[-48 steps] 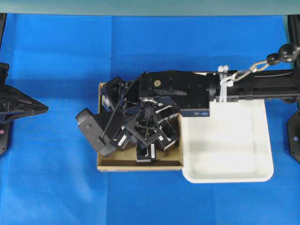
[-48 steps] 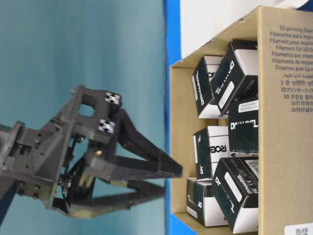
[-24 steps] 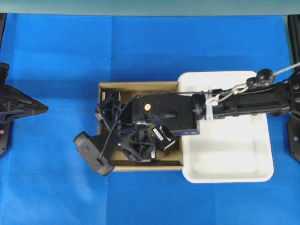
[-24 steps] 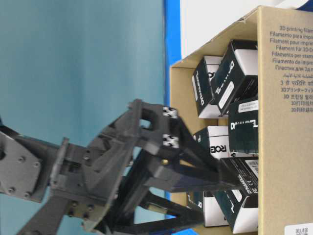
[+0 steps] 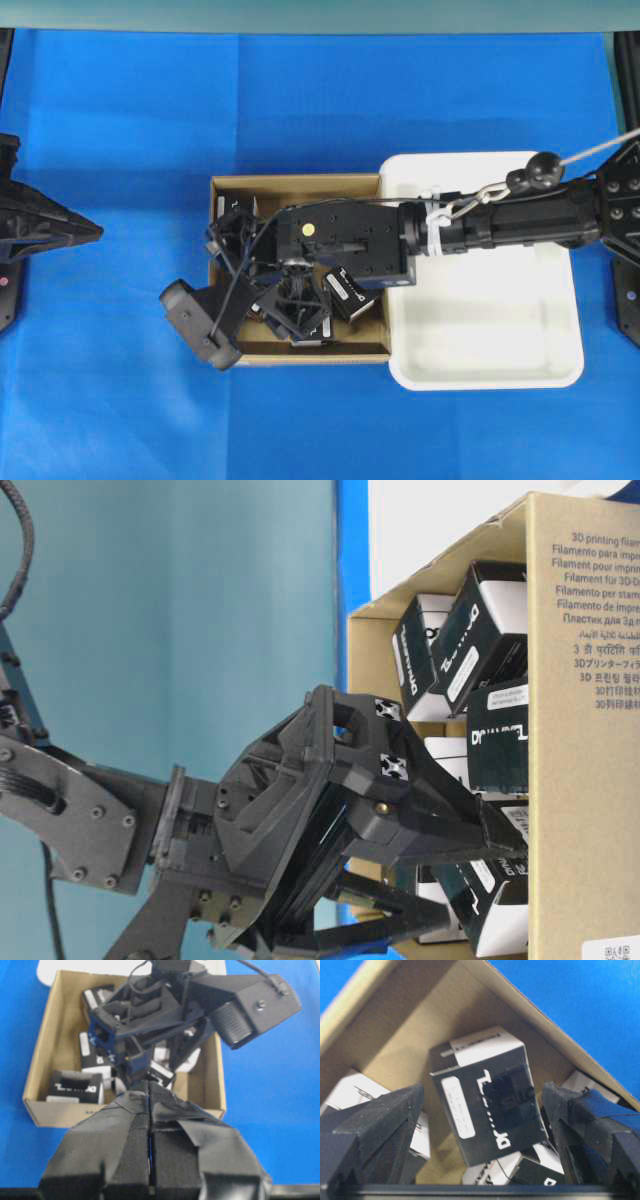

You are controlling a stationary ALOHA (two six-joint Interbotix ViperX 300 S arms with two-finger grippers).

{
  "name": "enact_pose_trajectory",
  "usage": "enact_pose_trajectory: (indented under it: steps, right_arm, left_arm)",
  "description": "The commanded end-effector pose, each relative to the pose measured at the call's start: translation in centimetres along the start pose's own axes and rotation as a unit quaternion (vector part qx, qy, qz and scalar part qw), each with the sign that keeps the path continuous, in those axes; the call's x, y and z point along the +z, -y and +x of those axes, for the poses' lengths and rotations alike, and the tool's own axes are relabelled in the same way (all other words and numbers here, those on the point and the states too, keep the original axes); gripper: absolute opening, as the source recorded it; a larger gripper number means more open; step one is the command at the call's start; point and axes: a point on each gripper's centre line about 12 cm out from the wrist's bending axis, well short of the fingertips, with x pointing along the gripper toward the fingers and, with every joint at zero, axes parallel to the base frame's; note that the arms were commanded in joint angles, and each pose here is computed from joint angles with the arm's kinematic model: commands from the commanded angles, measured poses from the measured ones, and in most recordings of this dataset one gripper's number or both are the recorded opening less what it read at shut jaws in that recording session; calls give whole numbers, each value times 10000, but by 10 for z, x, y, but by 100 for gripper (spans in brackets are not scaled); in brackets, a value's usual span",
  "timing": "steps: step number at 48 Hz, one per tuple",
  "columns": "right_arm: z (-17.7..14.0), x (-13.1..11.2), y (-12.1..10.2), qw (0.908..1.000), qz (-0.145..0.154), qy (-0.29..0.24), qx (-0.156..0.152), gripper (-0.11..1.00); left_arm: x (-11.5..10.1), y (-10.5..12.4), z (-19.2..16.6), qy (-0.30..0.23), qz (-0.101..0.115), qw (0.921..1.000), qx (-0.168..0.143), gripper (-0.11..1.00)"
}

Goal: Pick a box that is randomly placed inside the cardboard box.
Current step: 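Lower the right gripper and close it on the black printed box, then lift the held box out and carry it right over the tray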

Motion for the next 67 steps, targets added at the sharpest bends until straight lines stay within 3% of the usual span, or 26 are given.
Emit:
enact_pose_trajectory:
  steps: [1, 23, 27, 32, 46, 54, 67]
  right_arm:
    - [8, -2, -3, 10000, -7, -29, 37, 99]
    - [18, 1, -4, 10000, -8, 60, -47, 97]
    - [13, 6, -5, 9999, -38, 118, -84, 89]
    - [3, 13, -6, 9996, -84, 207, -144, 70]
    - [-14, 17, -3, 9992, -72, 313, -233, 68]
    - [-46, 19, 11, 9973, 295, 510, -428, 68]
    - [-139, -4, 37, 9847, 1445, 703, -672, 68]
  left_arm:
    - [11, 1, -3, 146, 13, 9999, -7, -7]
    - [10, 0, -2, 131, 11, 9999, 1, -7]
    - [10, 1, -2, 130, 14, 9999, -6, -7]
    - [9, 1, -2, 123, 14, 9999, -5, -7]
    - [9, 0, -2, 116, 19, 9999, 3, -7]
    - [9, 1, -2, 123, 14, 9999, -5, -7]
    - [9, 1, -2, 115, 14, 9999, -4, -7]
